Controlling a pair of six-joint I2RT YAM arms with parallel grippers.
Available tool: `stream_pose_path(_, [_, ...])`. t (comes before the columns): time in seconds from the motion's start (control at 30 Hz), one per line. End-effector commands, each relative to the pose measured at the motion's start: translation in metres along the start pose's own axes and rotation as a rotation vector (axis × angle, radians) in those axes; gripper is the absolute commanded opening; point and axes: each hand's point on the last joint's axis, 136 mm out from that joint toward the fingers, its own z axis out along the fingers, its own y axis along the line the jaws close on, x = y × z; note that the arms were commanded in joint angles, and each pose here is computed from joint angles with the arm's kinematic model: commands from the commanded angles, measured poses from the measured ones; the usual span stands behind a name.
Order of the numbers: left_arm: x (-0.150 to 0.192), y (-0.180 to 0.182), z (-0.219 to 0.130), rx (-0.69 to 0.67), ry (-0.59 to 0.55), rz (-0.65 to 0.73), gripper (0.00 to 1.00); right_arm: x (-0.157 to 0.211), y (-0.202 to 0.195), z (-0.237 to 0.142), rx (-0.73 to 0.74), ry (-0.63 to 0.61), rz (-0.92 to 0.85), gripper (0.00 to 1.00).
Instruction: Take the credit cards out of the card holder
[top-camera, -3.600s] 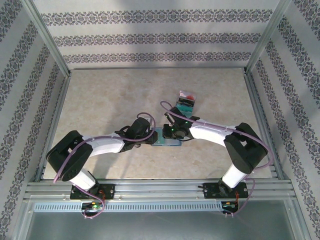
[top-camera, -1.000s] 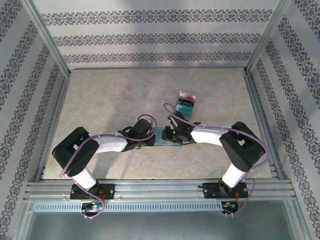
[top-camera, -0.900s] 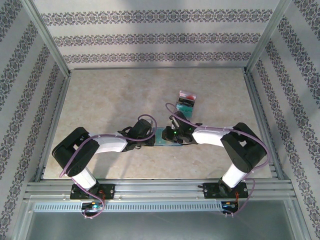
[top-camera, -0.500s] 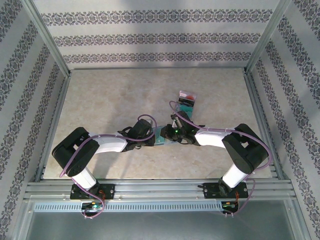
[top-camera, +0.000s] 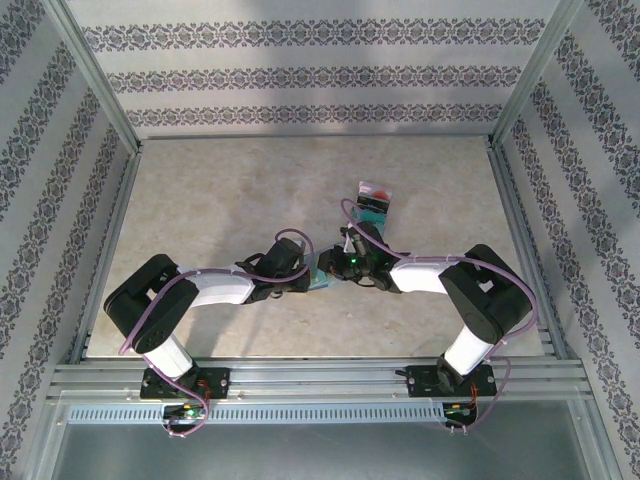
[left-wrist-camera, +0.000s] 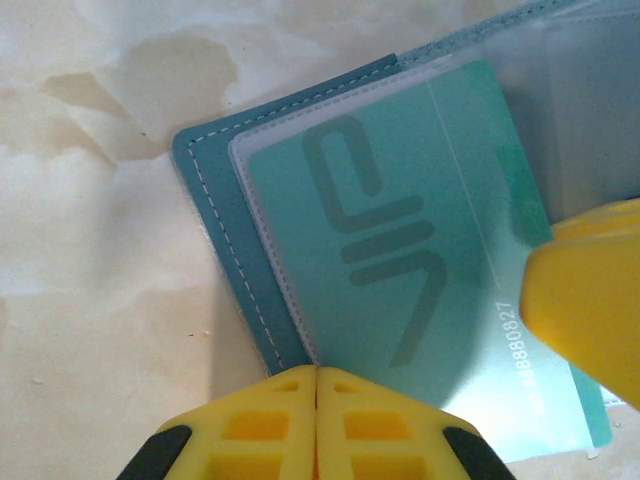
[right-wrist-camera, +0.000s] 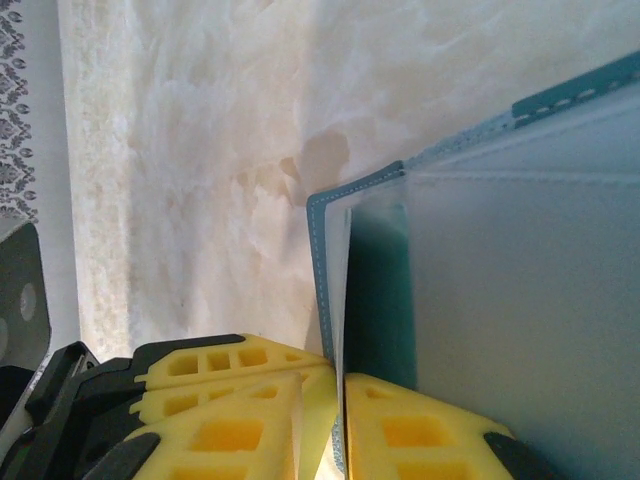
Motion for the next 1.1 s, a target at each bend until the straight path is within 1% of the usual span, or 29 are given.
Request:
stream_pose_path(0.0, [0.012,0.008,0.002,-0.031,0.031,-0.002,0.07,0.008,0.015,-0.004,-0.095,0.043,0.005,0.18])
stream_pose_path(0.13, [0.012,0.009,0.001,-0.040,0.032,0.000,0.07,0.005,0.014,-0.009,-0.110,0.038,0.009,0.14])
stream_pose_path(0.5, [0.012,0.011,0.001,-0.051,0.035,0.006,0.07,0.000,0.009,-0.019,-0.111,0.014,0.022,0.13])
stream_pose_path(0.8, [0.013,0.012,0.001,-0.056,0.038,0.005,0.07,-0.001,0.008,-0.018,-0.112,0.011,0.031,0.18])
stream_pose_path(1.07, [0.012,0.012,0.003,-0.054,0.039,0.002,0.07,-0.003,0.006,-0.021,-0.114,0.006,0.037,0.18])
